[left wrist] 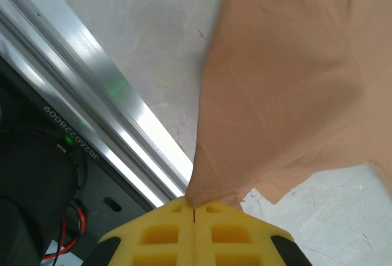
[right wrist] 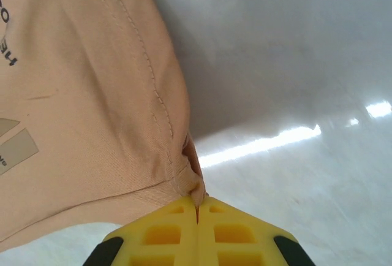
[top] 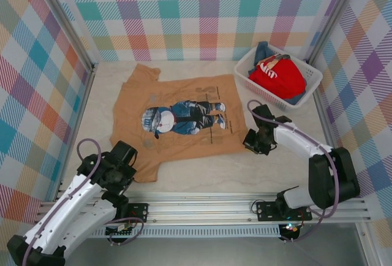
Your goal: Fold and stack the t-shirts
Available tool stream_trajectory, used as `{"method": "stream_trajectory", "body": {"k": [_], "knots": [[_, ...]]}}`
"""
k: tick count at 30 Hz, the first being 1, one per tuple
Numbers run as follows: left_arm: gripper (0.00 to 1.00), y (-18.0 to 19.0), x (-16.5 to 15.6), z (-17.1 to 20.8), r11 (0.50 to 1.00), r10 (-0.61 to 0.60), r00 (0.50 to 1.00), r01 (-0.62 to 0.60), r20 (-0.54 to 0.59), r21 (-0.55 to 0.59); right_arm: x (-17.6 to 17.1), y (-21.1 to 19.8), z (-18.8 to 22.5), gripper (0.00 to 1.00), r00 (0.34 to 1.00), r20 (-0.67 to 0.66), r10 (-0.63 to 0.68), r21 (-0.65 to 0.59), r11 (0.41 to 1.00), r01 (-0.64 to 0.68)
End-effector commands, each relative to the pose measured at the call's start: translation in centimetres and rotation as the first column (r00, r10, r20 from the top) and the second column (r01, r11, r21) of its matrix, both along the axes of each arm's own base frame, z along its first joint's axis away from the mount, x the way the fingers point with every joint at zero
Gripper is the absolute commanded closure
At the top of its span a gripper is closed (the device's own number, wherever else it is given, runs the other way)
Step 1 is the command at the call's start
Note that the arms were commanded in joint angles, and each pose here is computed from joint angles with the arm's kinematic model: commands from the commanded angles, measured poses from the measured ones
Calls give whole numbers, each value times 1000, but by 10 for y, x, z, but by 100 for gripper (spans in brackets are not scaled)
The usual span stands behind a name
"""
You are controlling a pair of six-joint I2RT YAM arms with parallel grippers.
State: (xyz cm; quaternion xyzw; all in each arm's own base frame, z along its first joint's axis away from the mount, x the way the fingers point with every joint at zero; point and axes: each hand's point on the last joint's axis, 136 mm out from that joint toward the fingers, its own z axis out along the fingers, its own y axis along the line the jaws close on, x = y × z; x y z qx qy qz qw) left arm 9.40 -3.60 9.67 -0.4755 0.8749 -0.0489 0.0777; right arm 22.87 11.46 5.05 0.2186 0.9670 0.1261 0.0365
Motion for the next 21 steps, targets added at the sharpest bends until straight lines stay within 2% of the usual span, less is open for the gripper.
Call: {"method": "stream_trajectory", "body": {"k": [1, 5, 7, 9, 14, 21], "knots": [[100, 1, -9, 9, 1000, -8, 1000, 8, -16, -2, -34, 5, 1, 100, 997, -78, 20, 28, 999, -17], [100, -18, 20, 13, 997, -54, 996, 58, 75, -50, -35, 12, 6, 100, 998, -54, 23, 54, 998, -20], [100, -24, 44, 27, 997, -72, 987, 77, 147, -29, -26, 12, 14, 100, 999, -23, 27, 42, 999, -26], [100, -26, 74, 51, 992, -123, 971, 116, 205, 44, -13, 11, 28, 100, 999, 16, 43, 19, 999, -43], [100, -45, 149, 78, 983, -182, 949, 172, 258, 61, 17, 12, 45, 100, 998, 48, 45, 1, 999, -45], [100, -33, 228, 92, 969, -245, 935, 225, 256, 106, 64, 18, 51, 100, 997, 74, 28, 11, 1000, -29]]}}
